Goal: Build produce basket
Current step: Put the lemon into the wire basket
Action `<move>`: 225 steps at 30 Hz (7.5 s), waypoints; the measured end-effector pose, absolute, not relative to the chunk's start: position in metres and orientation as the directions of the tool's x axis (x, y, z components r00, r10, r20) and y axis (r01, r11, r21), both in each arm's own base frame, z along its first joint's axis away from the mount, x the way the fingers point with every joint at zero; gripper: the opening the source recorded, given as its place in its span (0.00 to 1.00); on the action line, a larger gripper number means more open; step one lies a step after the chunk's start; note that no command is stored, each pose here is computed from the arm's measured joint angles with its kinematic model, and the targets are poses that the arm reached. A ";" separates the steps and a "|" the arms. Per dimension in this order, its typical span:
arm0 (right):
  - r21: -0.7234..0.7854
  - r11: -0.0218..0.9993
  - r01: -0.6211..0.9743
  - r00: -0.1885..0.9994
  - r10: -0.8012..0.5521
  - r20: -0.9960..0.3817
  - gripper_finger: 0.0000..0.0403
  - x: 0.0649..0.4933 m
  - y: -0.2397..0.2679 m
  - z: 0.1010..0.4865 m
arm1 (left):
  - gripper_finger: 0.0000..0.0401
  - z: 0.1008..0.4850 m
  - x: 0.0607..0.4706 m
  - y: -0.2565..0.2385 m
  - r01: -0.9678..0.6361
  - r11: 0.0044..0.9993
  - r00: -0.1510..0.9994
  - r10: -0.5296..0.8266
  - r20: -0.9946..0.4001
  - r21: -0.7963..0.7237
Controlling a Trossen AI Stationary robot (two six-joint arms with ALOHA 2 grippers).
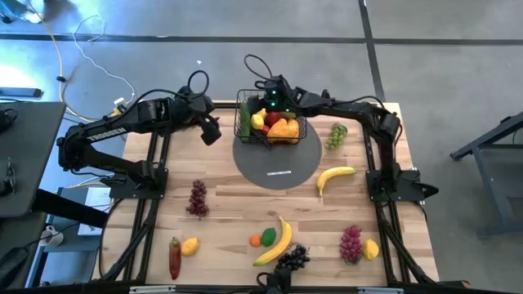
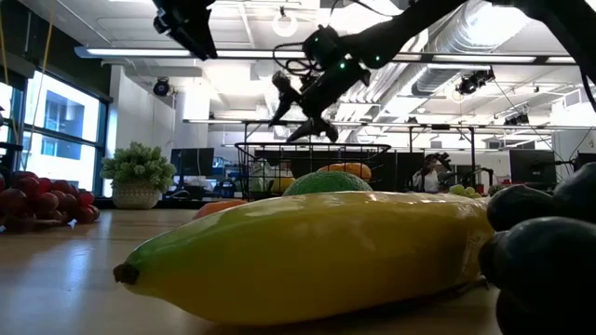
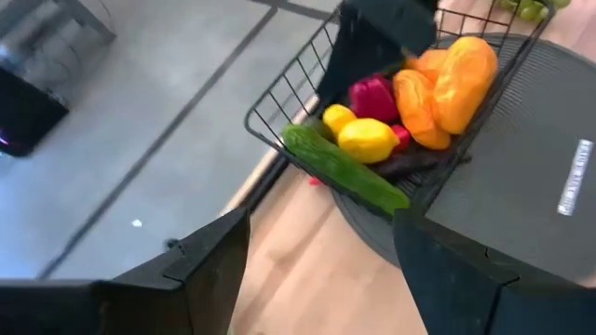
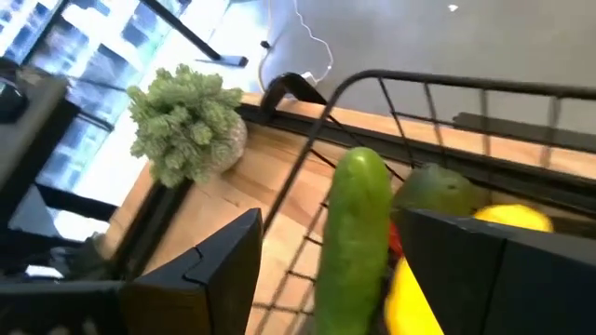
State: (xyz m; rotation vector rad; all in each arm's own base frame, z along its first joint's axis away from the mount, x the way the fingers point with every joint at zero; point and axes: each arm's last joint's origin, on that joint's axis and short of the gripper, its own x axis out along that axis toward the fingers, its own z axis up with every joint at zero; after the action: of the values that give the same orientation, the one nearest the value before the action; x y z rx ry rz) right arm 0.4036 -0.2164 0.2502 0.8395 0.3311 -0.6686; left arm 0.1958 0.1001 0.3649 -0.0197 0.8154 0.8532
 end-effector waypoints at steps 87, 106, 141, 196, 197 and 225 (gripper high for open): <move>0.123 0.787 0.604 0.499 -0.254 -0.829 0.57 0.351 -0.087 0.309 | 0.63 0.188 0.213 -0.172 -0.815 0.551 0.092 -0.179 -0.979 -0.178; 0.121 0.788 0.604 0.497 -0.254 -0.830 0.57 0.351 -0.087 0.309 | 0.63 0.180 0.212 -0.176 -0.824 0.548 0.058 -0.172 -0.983 -0.144; 0.100 0.770 0.630 0.508 -0.311 -0.803 0.57 0.332 -0.094 0.329 | 0.37 0.194 0.230 -0.159 -0.785 0.556 0.204 -0.181 -0.962 -0.271; 0.123 0.652 0.748 0.544 -0.496 -0.677 0.57 0.292 -0.159 0.363 | 0.40 0.287 0.251 0.161 -0.703 0.703 0.668 0.603 -0.435 -0.105; 0.142 0.642 0.753 0.547 -0.491 -0.678 0.57 0.292 -0.159 0.363 | 0.40 0.285 0.252 0.162 -0.702 0.706 0.666 0.604 -0.438 -0.093; 0.293 0.499 0.815 0.535 -0.456 -0.711 0.57 0.293 -0.149 0.360 | 0.47 0.220 0.274 0.197 -0.591 0.801 0.612 0.521 -0.595 0.093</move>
State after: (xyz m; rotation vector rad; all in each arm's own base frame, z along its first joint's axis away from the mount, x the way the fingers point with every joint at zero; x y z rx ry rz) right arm 0.2934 -0.1491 0.3597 0.6708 0.6078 -0.8289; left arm 0.2738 0.1967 0.2201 -0.1160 0.6475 0.6427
